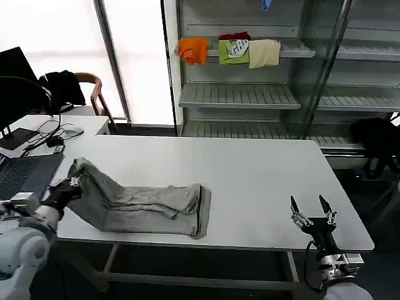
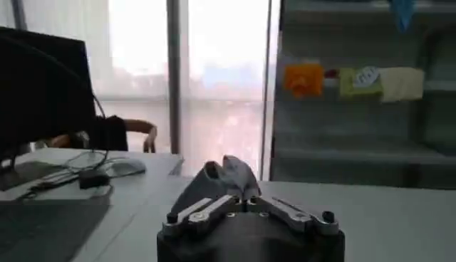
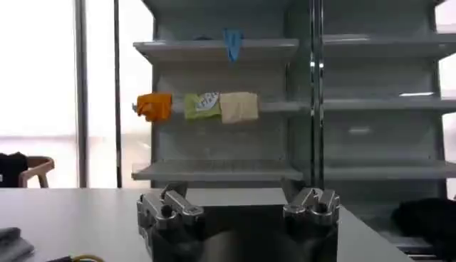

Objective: Fold and organize the clothes.

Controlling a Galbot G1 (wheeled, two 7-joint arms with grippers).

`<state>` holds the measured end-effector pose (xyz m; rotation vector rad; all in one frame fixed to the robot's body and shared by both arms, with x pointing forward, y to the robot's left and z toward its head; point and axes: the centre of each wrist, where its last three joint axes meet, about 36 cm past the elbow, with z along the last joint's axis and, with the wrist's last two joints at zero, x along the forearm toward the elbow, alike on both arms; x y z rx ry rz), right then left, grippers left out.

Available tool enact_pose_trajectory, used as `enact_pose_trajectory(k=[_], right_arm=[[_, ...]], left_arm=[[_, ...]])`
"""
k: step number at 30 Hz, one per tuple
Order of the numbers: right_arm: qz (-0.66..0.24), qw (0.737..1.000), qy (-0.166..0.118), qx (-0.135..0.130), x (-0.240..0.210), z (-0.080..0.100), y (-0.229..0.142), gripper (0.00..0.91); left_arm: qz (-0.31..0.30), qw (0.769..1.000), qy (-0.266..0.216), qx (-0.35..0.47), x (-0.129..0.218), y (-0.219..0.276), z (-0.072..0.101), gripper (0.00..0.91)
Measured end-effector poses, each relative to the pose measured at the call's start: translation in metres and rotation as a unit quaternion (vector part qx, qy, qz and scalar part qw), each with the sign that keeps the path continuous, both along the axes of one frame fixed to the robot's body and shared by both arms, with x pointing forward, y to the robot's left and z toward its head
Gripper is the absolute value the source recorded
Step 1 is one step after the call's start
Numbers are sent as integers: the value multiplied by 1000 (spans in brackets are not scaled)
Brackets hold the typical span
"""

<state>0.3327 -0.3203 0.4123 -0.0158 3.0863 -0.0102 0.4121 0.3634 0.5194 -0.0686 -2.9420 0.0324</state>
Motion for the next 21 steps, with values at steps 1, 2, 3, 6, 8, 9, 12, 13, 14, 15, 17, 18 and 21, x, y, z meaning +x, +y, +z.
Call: enact_pose_trajectory(k=[1, 2, 3, 6, 8, 9, 12, 13, 14, 15, 17, 18, 21], right_arm=[[1, 1000, 0, 0, 0, 0, 1, 907], [1, 1000, -1, 0, 0, 1, 1, 907], [1, 1000, -1, 0, 0, 1, 1, 907], [0, 1000, 0, 0, 0, 1, 1, 907], [0, 1000, 0, 0, 1, 1, 1, 907], [1, 1000, 0, 0, 1, 1, 2, 907], [2, 1000, 0, 0, 2, 1, 4, 907], [2, 1000, -1, 0, 3, 1, 4, 907], [3, 1000, -1, -1, 3, 1, 4, 907], [3, 1000, -1, -1, 3, 2, 4, 907], [3, 1000, -1, -1, 3, 2, 4, 907], [3, 1000, -1, -1, 3, 1, 4, 907], [4, 1000, -1, 0, 4, 1, 6, 907]], left_arm=[[-10, 1000, 2, -2, 2, -11, -2, 0], [-19, 1000, 4, -4, 4, -23, -5, 0], [-29, 1000, 5, -6, 5, -33, -7, 0], [-58, 998, 8, -14, 9, -66, -14, 0], [-75, 997, 11, -18, 11, -88, -20, 0], [-85, 996, 12, -20, 11, -97, -22, 0], [-108, 994, 16, -24, 13, -126, -31, 0], [-114, 993, 19, -26, 13, -133, -34, 0], [-120, 992, 22, -26, 13, -141, -37, 0], [-127, 991, 25, -27, 13, -148, -41, 0], [-137, 990, 31, -28, 11, -161, -47, 0], [-143, 989, 34, -28, 11, -167, -50, 0], [-157, 986, 39, -26, 9, -182, -57, 0]])
